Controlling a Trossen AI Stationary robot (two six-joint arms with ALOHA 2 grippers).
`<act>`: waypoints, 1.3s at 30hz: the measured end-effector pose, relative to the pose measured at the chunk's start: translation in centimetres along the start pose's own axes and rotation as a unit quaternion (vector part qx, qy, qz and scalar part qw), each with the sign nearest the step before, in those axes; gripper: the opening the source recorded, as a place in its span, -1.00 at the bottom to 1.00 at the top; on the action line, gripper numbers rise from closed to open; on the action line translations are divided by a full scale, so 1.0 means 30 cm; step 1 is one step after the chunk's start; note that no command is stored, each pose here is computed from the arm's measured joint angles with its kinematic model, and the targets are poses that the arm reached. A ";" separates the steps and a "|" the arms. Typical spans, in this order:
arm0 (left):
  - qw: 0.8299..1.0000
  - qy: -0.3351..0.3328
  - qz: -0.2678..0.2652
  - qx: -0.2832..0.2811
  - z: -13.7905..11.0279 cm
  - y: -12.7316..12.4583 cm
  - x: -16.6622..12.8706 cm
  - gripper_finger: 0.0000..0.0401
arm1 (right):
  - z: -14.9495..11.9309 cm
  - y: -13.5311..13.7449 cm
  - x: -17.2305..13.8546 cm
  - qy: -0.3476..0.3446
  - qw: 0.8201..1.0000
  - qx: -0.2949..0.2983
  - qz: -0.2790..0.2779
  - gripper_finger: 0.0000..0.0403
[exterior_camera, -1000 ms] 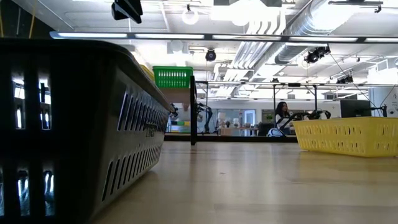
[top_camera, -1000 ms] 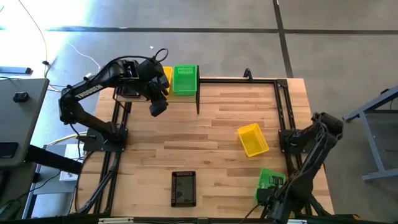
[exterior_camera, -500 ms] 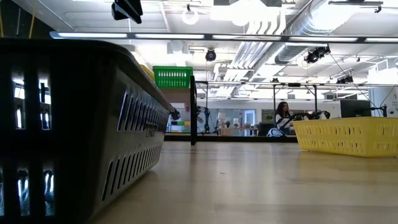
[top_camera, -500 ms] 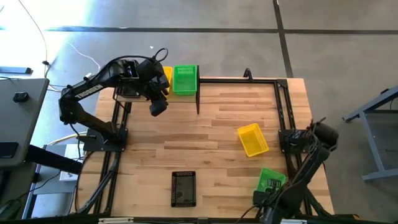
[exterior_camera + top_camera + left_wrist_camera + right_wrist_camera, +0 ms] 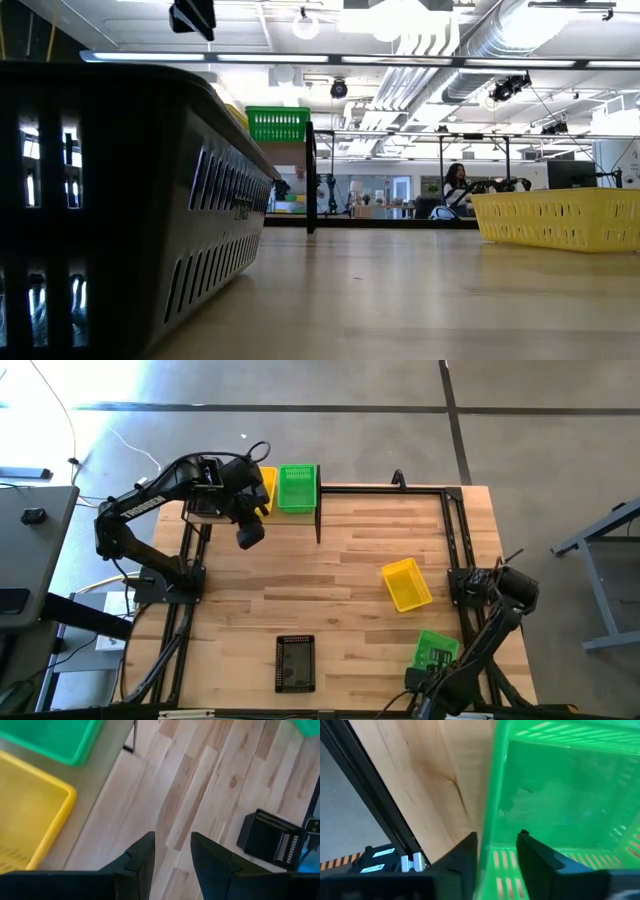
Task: Stack baskets on shelf by color
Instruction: Stack the green bin on top of the green bin
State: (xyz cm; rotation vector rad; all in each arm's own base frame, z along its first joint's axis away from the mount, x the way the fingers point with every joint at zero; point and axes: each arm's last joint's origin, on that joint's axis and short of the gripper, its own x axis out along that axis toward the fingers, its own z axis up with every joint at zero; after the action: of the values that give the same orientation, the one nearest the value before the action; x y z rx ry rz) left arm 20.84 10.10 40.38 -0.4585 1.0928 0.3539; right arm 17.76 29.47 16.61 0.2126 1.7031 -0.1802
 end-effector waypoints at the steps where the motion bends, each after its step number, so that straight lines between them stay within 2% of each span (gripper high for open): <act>1: 1.000 0.005 0.001 -0.003 -0.003 0.000 0.000 -0.42 | 0.001 -0.001 0.000 0.000 1.000 0.001 0.000 -0.54; 6: 1.000 0.025 0.003 -0.012 -0.018 0.002 -0.002 -0.42 | 0.003 -0.001 -0.003 0.009 1.000 0.001 0.003 -0.95; 17: 1.000 0.016 -0.002 -0.009 -0.051 -0.031 -0.035 -0.42 | 0.020 0.050 -0.143 -0.026 0.999 0.003 0.029 -0.99; 25: 0.999 0.013 0.028 -0.007 -0.066 -0.049 -0.043 -0.42 | 0.066 0.053 -0.295 -0.086 0.996 0.025 0.028 -1.00; 32: 0.998 0.021 0.043 -0.041 -0.074 -0.047 -0.043 -0.42 | 0.145 0.005 -0.444 -0.149 0.987 0.052 0.010 -1.00; 39: 0.998 0.028 0.060 -0.024 -0.080 -0.043 -0.044 -0.42 | 0.294 -0.094 -0.580 -0.223 0.973 0.056 -0.003 -1.00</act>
State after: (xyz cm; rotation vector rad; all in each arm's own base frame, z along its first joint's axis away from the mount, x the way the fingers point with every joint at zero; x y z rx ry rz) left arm 19.09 7.68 40.90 -0.4494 1.1715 0.4759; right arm 27.93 23.97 32.59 0.2315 1.2484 -0.3044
